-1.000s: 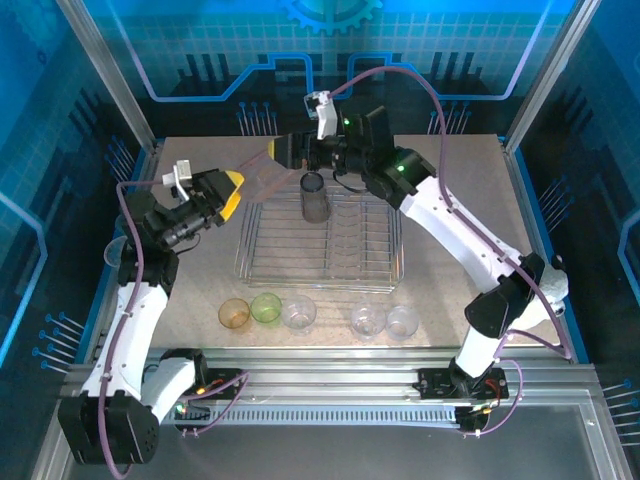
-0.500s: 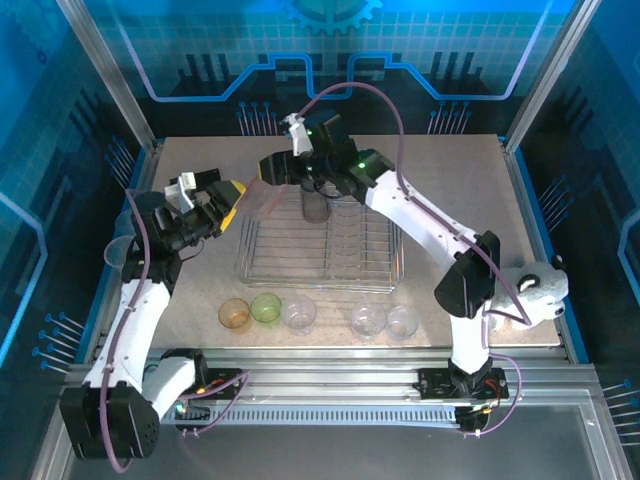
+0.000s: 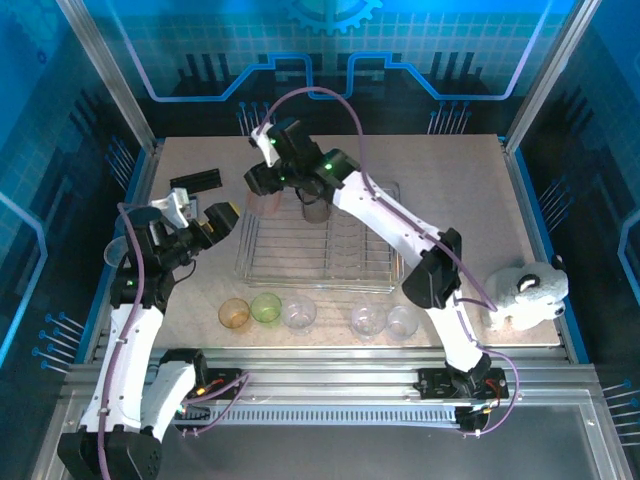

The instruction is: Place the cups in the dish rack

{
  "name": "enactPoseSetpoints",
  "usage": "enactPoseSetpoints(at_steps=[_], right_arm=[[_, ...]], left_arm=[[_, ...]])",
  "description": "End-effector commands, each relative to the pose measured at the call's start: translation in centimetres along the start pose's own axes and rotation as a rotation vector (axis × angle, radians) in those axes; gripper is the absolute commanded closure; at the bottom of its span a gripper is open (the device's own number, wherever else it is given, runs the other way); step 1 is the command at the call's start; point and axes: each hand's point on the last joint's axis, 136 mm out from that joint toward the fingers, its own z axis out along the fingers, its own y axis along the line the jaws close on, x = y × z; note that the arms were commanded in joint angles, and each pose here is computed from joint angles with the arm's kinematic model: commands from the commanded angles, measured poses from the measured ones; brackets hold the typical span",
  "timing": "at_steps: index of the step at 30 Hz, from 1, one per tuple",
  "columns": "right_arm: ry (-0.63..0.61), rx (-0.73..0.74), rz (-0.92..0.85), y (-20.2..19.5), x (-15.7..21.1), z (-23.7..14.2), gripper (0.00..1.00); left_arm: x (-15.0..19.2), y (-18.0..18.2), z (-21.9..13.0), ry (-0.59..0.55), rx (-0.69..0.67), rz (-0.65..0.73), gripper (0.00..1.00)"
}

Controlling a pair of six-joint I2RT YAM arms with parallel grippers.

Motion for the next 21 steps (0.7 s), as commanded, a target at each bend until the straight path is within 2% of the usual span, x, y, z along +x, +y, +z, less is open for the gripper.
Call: enactPoseSetpoints(at_steps=[1,11,21], right_arm=[[0.030,0.080,-0.114,-0.6,0.8,1.8,0.70],[0.122,0.156,-0.237,-2.0,3.8,6.1,0.69],[0.077,0.172,-0.293,-2.5,3.6,8.4,0.66]], left_arm=[[-0.4,0.0,-1.2,-0.027,-0.051,0.079,0.01],[-0.4,1.5,-2.3,-0.065,-0.139,0.114,0.01],[-0.2,1.8,-2.4,-0.066,-0.153,0.115,0.01]])
